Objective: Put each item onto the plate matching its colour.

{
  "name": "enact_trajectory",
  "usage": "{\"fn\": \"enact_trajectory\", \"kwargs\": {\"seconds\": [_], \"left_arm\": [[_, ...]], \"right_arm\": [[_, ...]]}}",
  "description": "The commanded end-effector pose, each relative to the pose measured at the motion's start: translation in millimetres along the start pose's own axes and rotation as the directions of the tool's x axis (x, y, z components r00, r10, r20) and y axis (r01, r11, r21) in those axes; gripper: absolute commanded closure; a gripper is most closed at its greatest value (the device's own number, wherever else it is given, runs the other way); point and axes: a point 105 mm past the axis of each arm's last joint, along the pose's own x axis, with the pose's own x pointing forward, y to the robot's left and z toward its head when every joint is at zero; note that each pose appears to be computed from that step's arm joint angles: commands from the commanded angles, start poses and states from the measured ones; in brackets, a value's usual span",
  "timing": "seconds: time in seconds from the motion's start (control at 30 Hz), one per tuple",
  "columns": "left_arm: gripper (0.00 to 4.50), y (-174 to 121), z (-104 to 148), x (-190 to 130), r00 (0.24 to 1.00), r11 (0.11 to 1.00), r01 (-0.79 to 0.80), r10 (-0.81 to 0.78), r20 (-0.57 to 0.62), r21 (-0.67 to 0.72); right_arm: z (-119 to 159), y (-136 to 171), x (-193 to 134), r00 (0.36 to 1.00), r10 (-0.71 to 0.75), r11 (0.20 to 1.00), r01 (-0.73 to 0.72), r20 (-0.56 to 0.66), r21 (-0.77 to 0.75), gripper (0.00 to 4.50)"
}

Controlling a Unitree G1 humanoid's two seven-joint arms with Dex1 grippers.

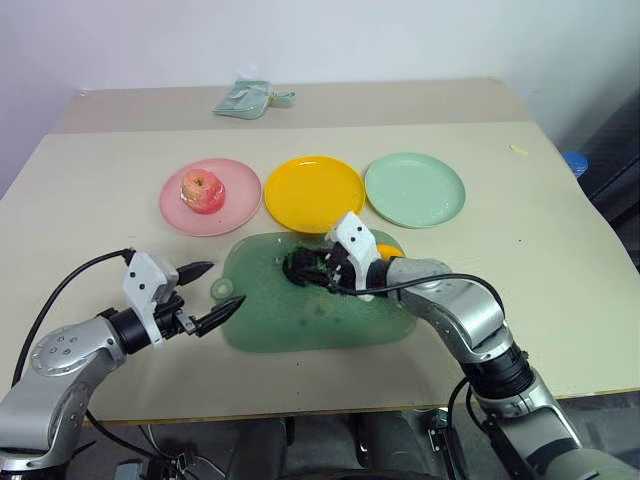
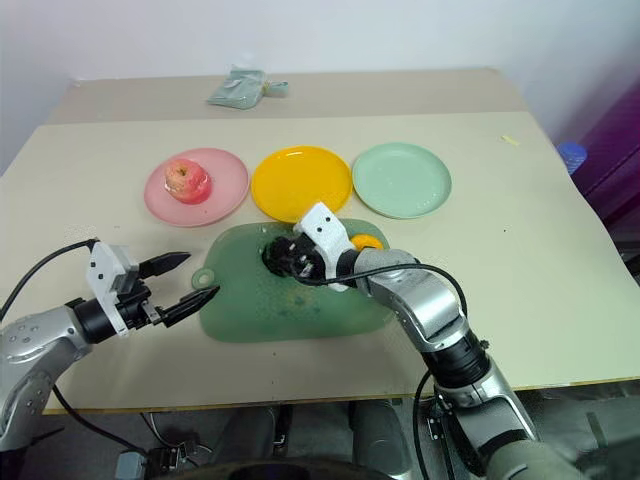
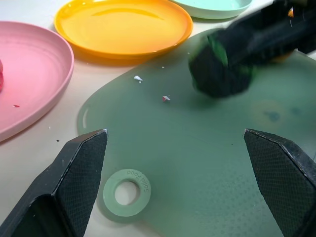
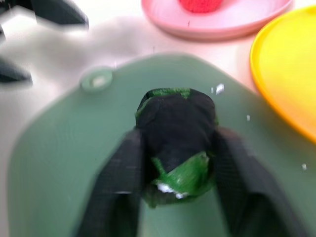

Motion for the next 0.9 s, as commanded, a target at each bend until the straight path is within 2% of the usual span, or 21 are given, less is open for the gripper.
{"fn": "enact_trajectory", "kwargs": {"seconds": [0.03, 0.13, 0.17, 0.3, 0.37, 0.4, 0.47, 0.5, 0.57, 0.67, 0.73, 0.83, 0.9], "left_arm": [[0.0, -3.0, 3.4, 1.1, 1.0, 1.0, 0.006, -0.006, 0.011, 0.011], [0.0, -7.2, 5.3, 4.3, 0.999, 1.0, 0.025, -0.025, 0.024, 0.007], [0.0, -10.9, 7.1, 7.3, 0.998, 0.999, 0.042, -0.042, 0.035, 0.002], [0.0, -24.4, 11.0, 18.9, 0.993, 0.995, 0.102, -0.102, 0.061, -0.003], [0.0, -30.5, 12.8, 24.4, 0.99, 0.992, 0.125, -0.124, 0.071, -0.005], [0.0, -32.5, 13.6, 26.8, 0.989, 0.992, 0.129, -0.128, 0.075, -0.007], [0.0, -35.7, 14.7, 29.3, 0.988, 0.991, 0.134, -0.133, 0.082, -0.007], [0.0, -36.6, 15.0, 29.8, 0.988, 0.991, 0.135, -0.134, 0.083, -0.007], [0.0, -37.7, 15.0, 29.8, 0.987, 0.991, 0.134, -0.133, 0.086, -0.011], [0.0, -38.6, 13.3, 29.3, 0.988, 0.991, 0.135, -0.133, 0.082, -0.015], [0.0, -38.5, 12.3, 29.0, 0.988, 0.99, 0.137, -0.135, 0.08, -0.016], [0.0, -37.5, 10.6, 29.1, 0.987, 0.989, 0.144, -0.142, 0.073, -0.015], [0.0, -36.7, 9.8, 29.5, 0.987, 0.989, 0.149, -0.147, 0.071, -0.015]], "right_arm": [[43.8, -21.0, -22.2, 0.985, -0.084, 0.996, 0.085, 0.153, 0.001, 2.67], [57.3, -59.4, -42.5, 0.951, -0.24, 0.971, 0.238, 0.195, 0.035, 2.67], [55.7, -84.8, -51.4, 0.919, -0.351, 0.937, 0.345, 0.181, 0.062, 2.67], [36.5, -145.4, -70.6, 0.799, -0.594, 0.804, 0.587, 0.094, 0.097, 2.67], [30.5, -163.1, -74.9, 0.756, -0.648, 0.761, 0.642, 0.089, 0.087, 2.67], [33.9, -164.9, -74.9, 0.758, -0.642, 0.767, 0.638, 0.12, 0.074, 2.43], [44.0, -162.2, -76.0, 0.767, -0.616, 0.785, 0.618, 0.182, 0.049, 1.84], [47.1, -161.0, -76.5, 0.77, -0.606, 0.79, 0.612, 0.201, 0.039, 1.34], [55.7, -143.4, -78.4, 0.822, -0.511, 0.844, 0.535, 0.251, -0.033, 0.43], [54.6, -102.3, -83.9, 0.924, -0.278, 0.941, 0.316, 0.263, -0.117, 0.43], [37.9, -76.6, -90.1, 0.971, -0.135, 0.974, 0.167, 0.199, -0.155, 0.43], [8.0, -51.5, -98.0, 0.997, -0.005, 0.989, 0.018, 0.082, -0.149, 0.43], [-11.3, -46.9, -98.2, 1.0, 0.009, 0.991, -0.008, 0.005, -0.136, 0.43]]}}
